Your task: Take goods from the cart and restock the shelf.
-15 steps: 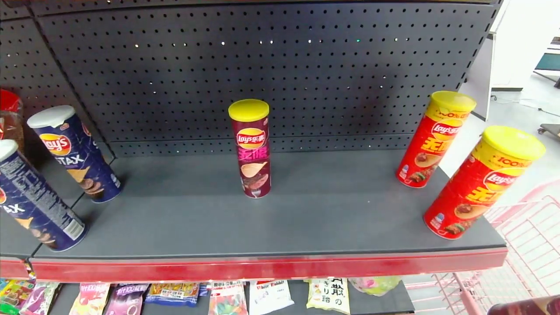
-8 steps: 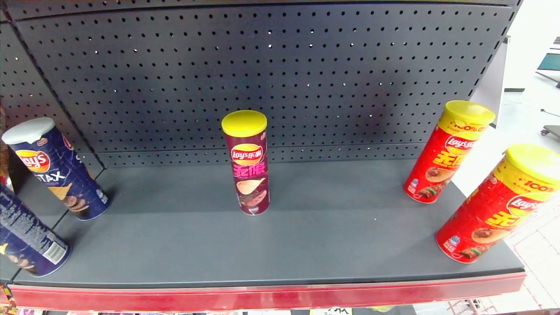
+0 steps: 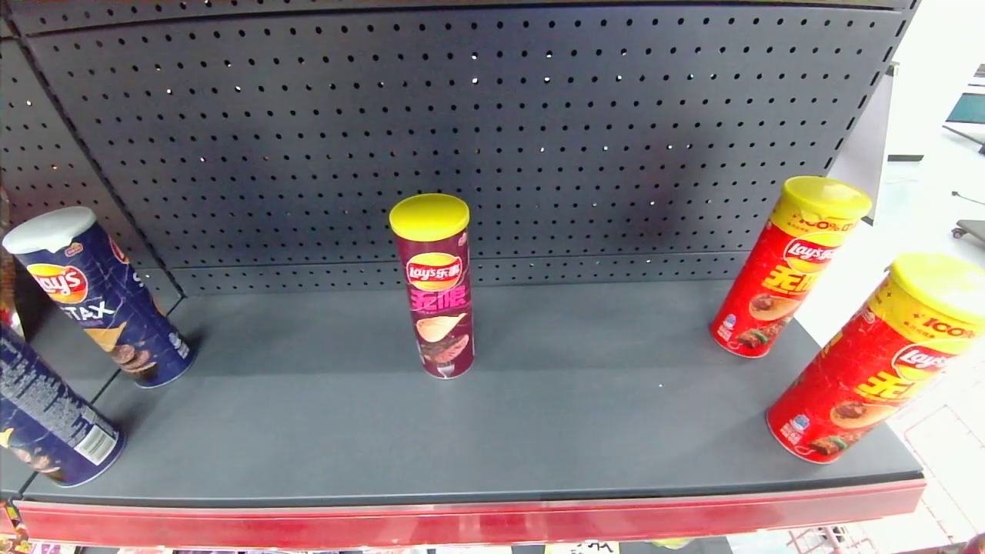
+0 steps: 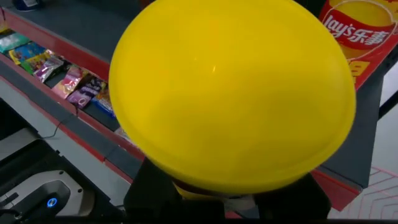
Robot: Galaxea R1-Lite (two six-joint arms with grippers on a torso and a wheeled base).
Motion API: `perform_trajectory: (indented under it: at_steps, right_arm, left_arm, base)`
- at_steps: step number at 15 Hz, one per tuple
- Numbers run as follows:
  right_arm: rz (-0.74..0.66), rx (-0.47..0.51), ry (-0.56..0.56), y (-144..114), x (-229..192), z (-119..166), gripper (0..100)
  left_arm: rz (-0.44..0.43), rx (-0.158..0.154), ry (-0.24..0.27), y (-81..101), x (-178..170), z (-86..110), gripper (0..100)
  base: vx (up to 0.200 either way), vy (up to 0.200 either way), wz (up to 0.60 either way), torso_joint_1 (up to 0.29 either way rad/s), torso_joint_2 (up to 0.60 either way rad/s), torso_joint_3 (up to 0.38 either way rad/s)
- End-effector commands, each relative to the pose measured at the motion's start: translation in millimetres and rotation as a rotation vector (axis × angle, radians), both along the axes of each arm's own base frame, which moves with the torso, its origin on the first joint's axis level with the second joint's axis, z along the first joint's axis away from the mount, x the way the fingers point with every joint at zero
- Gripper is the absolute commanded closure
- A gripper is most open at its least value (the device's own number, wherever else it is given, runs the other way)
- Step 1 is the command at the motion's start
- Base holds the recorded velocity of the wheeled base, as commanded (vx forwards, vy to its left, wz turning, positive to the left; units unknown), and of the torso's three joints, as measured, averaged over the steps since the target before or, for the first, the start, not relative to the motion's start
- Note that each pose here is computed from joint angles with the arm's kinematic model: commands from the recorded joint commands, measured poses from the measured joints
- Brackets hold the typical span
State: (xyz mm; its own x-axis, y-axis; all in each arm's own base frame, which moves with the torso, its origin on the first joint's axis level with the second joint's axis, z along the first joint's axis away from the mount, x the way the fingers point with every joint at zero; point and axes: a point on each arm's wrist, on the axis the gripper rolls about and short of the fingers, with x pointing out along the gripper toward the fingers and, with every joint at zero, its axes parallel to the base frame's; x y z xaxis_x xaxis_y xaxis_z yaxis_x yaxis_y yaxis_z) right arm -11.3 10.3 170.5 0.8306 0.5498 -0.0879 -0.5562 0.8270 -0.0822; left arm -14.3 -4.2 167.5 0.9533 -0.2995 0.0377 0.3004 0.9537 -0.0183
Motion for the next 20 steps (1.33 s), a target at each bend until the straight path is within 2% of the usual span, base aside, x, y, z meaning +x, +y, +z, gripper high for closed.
perform_trajectory:
  at_steps: [1,2,4,7,10,14,20]
  right_arm:
    - [0.02,-0.002,0.034,1,10,11,100]
    - [0.023,-0.003,0.049,2,15,16,100]
    - [0.023,-0.004,0.065,2,25,28,100]
    - [0.042,-0.002,0.069,3,29,33,100]
    - [0.043,0.002,0.059,3,25,30,100]
    - [0.046,0.004,0.057,3,24,31,100]
    - [0.058,0.005,0.061,3,25,32,100]
  left_arm:
    - [-0.305,0.028,0.215,-17.0,79,57.7,0]
    - [-0.321,0.048,0.244,-22.2,104,59.1,0]
    - [-0.382,0.084,0.246,-32.5,152,59.8,0]
    - [-0.421,0.143,0.264,-40.5,191,53.1,0]
    - [-0.508,0.168,0.263,-52.8,216,55.6,0]
    - [-0.564,0.18,0.279,-72.2,237,55.2,0]
    - [-0.58,0.197,0.269,-86.2,274,52.0,0]
  base:
    - [0.0,0.0,0.0,0.0,0.0,0.0]
    - [0.0,0.0,0.0,0.0,0.0,0.0]
    - [0.0,0.0,0.0,0.0,0.0,0.0]
    - [0.0,0.0,0.0,0.0,0.0,0.0]
    - [0.0,0.0,0.0,0.0,0.0,0.0]
    - [0.0,0.0,0.0,0.0,0.0,0.0]
    - [0.0,0.0,0.0,0.0,0.0,0.0]
